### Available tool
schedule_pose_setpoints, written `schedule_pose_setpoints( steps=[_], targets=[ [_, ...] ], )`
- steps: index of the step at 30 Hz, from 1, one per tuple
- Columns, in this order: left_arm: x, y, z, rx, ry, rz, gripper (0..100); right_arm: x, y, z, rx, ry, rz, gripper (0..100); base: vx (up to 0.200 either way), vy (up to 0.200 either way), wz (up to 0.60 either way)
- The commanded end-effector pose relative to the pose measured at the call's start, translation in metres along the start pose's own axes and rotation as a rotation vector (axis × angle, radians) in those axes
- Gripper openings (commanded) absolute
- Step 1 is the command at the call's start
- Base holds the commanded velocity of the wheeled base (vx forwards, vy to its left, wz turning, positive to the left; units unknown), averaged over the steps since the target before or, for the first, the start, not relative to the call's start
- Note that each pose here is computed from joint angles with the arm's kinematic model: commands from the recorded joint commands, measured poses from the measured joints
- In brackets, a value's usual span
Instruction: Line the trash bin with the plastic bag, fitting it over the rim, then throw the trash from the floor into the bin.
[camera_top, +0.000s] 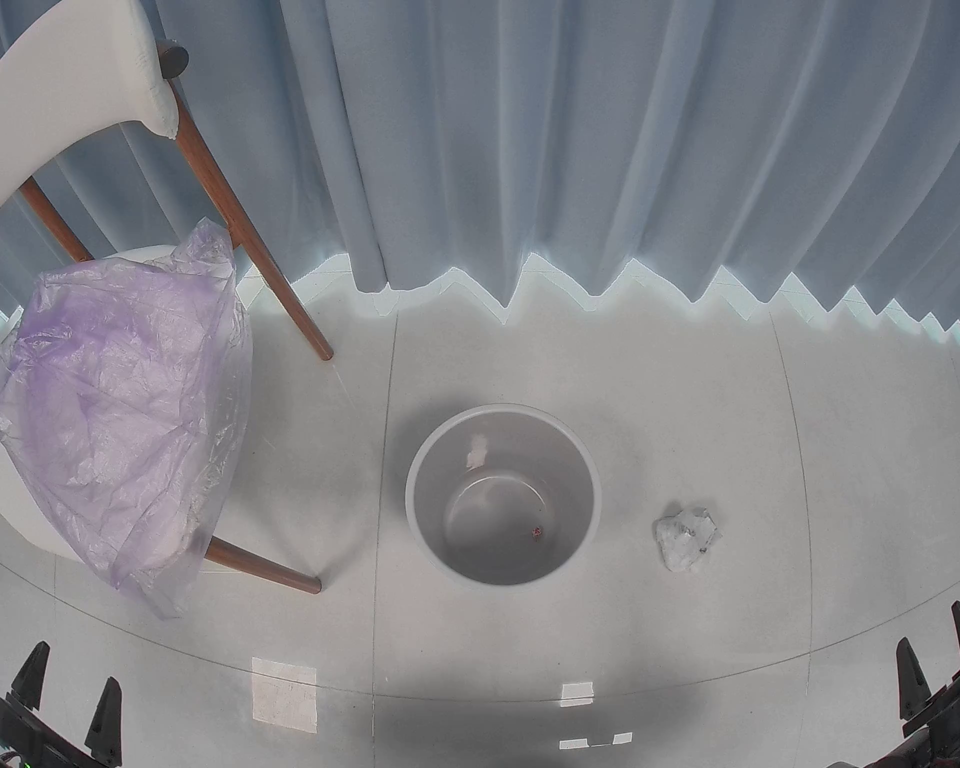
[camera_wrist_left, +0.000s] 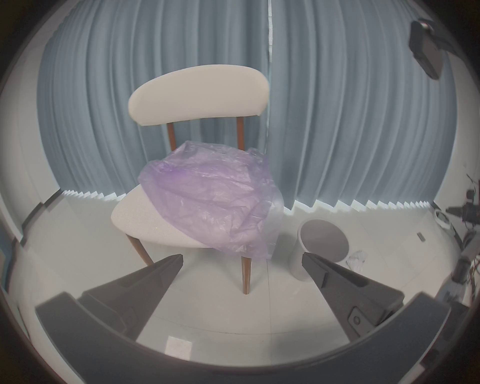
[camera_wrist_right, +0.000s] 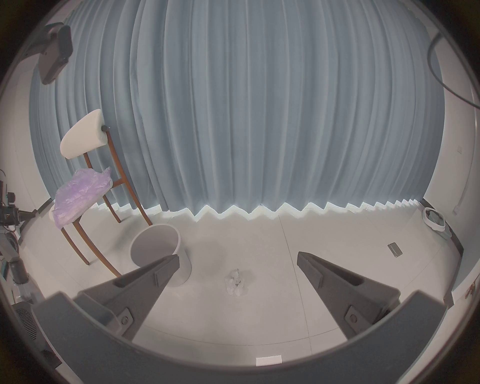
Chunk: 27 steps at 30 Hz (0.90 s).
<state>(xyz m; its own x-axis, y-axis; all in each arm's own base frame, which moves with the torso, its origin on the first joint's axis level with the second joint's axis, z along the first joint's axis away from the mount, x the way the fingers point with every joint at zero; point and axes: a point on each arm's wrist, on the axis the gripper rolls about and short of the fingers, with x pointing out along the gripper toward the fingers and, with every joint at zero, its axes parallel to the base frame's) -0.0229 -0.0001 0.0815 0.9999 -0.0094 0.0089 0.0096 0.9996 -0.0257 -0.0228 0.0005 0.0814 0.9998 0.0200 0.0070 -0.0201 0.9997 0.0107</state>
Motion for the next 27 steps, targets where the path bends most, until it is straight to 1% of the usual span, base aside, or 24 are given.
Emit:
schedule_pose_setpoints(
  steps=[1,2,3,4,5,6,7,8,9,10,11,13,14,15,16,19,21,22,23,25,26,27],
  targets=[
    [-0.002,0.0,0.007,0.027,-0.085,0.028,100,0.0,0.0,-0.005,0.0,-0.001,0.001,100,0.0,0.0,0.0],
    [-0.005,-0.001,0.025,0.085,-0.206,-0.004,100,0.0,0.0,-0.005,0.001,-0.001,0.0,100,0.0,0.0,0.0],
    [-0.002,-0.003,0.039,0.146,-0.275,-0.063,100,0.0,0.0,-0.005,0.001,-0.001,0.0,100,0.0,0.0,0.0],
    [0.002,-0.004,0.045,0.171,-0.267,-0.11,100,0.0,0.0,-0.005,0.001,0.001,0.0,100,0.0,0.0,0.0],
    [0.004,-0.005,0.048,0.176,-0.257,-0.124,100,0.0,0.0,-0.005,0.001,0.001,0.0,100,0.0,0.0,0.0],
    [0.006,-0.007,0.065,0.191,-0.256,-0.15,100,0.0,0.0,-0.005,0.001,-0.001,0.001,100,0.0,0.0,0.0],
    [0.009,-0.007,0.072,0.194,-0.248,-0.155,100,0.0,0.0,-0.005,0.001,0.001,0.001,100,0.0,0.0,0.0],
    [0.02,-0.007,0.084,0.188,-0.193,-0.155,100,0.0,0.0,-0.005,0.001,-0.001,0.001,100,0.0,0.0,0.0],
    [0.029,-0.007,0.095,0.184,-0.161,-0.154,100,0.0,0.0,-0.005,0.001,-0.001,0.0,100,0.0,0.0,0.0],
    [0.033,-0.007,0.1,0.184,-0.15,-0.153,100,0.0,0.0,-0.005,0.001,0.001,0.003,100,0.0,0.0,0.0],
    [0.046,-0.006,0.115,0.188,-0.121,-0.151,100,0.0,0.0,-0.005,0.001,-0.001,0.001,100,0.0,0.0,0.0],
    [0.062,-0.005,0.129,0.198,-0.087,-0.149,100,0.0,0.0,-0.005,0.001,-0.001,0.001,100,0.0,0.0,0.0],
    [0.062,-0.005,0.129,0.198,-0.087,-0.149,100,0.0,0.0,-0.005,0.001,-0.001,0.001,100,0.0,0.0,0.0],
    [0.081,-0.005,0.148,0.249,-0.071,-0.154,100,0.0,0.0,-0.005,0.001,-0.001,0.003,100,0.0,0.0,0.0],
    [0.091,-0.004,0.157,0.281,-0.068,-0.153,100,0.0,0.0,-0.005,0.001,-0.001,0.001,100,0.0,0.0,0.0],
    [0.118,-0.005,0.169,0.348,-0.037,-0.192,100,0.0,0.0,-0.005,0.001,-0.001,0.001,100,0.0,0.0,0.0],
    [0.133,-0.01,0.172,0.354,-0.015,-0.243,100,0.0,0.0,-0.005,0.001,-0.001,0.001,100,0.0,0.0,0.0],
    [0.14,-0.015,0.171,0.356,0.0,-0.289,100,0.0,0.0,-0.005,0.001,-0.001,0.001,100,0.0,0.0,0.0],
    [0.14,-0.015,0.171,0.356,0.0,-0.289,100,0.0,0.0,-0.005,0.001,-0.001,0.001,100,0.0,0.0,0.0],
    [0.155,-0.036,0.168,0.354,0.027,-0.449,100,0.0,0.0,-0.005,0.003,-0.001,0.001,100,0.0,0.0,0.0],
    [0.159,-0.043,0.166,0.354,0.039,-0.493,100,0.0,0.0,-0.005,0.001,-0.001,0.0,100,0.0,0.0,0.0],
    [0.16,-0.044,0.166,0.354,0.041,-0.501,100,0.0,0.0,-0.005,0.003,-0.001,0.001,100,0.0,0.0,0.0]
  ],
)
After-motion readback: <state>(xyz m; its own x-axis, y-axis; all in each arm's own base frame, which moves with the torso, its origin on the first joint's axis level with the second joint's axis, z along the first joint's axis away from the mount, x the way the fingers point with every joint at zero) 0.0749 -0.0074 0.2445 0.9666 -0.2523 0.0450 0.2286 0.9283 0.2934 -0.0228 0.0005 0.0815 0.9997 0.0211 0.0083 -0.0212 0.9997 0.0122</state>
